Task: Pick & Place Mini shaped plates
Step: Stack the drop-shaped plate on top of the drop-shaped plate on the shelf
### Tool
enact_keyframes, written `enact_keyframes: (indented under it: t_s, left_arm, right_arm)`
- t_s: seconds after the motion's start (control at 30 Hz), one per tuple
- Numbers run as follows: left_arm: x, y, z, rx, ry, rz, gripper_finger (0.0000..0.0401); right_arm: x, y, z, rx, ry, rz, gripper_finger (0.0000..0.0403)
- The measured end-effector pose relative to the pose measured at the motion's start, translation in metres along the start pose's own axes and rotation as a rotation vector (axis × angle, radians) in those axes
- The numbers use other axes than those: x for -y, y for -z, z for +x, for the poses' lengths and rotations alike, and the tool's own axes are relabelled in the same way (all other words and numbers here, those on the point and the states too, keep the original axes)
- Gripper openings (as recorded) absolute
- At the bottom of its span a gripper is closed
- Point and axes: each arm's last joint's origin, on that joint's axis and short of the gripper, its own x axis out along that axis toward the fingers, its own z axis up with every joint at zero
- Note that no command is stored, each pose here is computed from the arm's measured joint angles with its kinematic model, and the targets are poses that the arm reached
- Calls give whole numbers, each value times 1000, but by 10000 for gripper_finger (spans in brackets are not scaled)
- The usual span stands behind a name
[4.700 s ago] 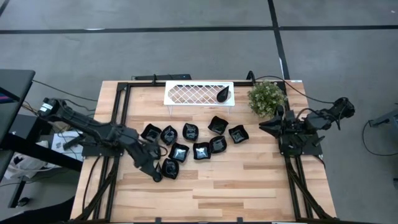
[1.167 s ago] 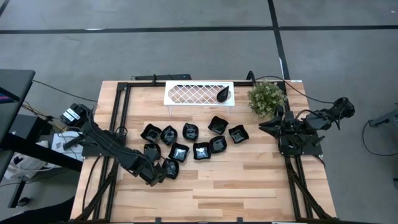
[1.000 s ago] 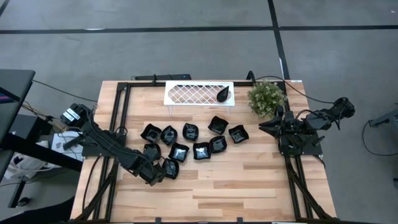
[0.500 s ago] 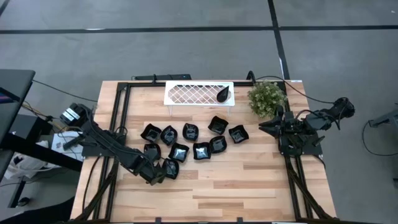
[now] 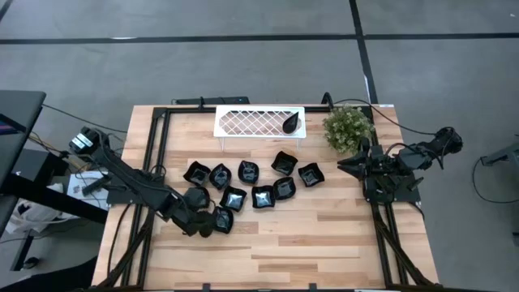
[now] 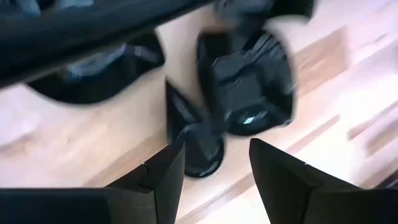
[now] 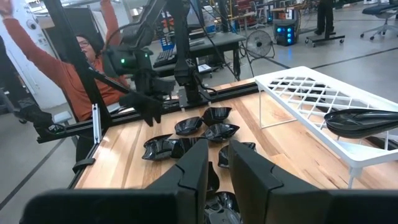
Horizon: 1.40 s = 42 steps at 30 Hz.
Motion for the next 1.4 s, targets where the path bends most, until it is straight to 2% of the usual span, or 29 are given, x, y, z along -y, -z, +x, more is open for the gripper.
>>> enact_keyframes:
  t_s: [0.2,0.4,0.67,0.87,1.4]
  left_arm:
    - [-2,-5,-10,82,52,18,182]
    - [-10,-1,0,5,38,18,182]
    - [-11,1,5,-12,66,15,182]
    - [-18,5,14,-110,62,14,182]
    - [-19,6,17,-118,62,11,182]
  right_arm:
    - [0,0,0,0,0,0,60]
    - [0,0,0,1,0,1,60]
    - [0,0,0,1,0,1,60]
    - [0,0,0,1,0,1,60]
    - [0,0,0,1,0,1,60]
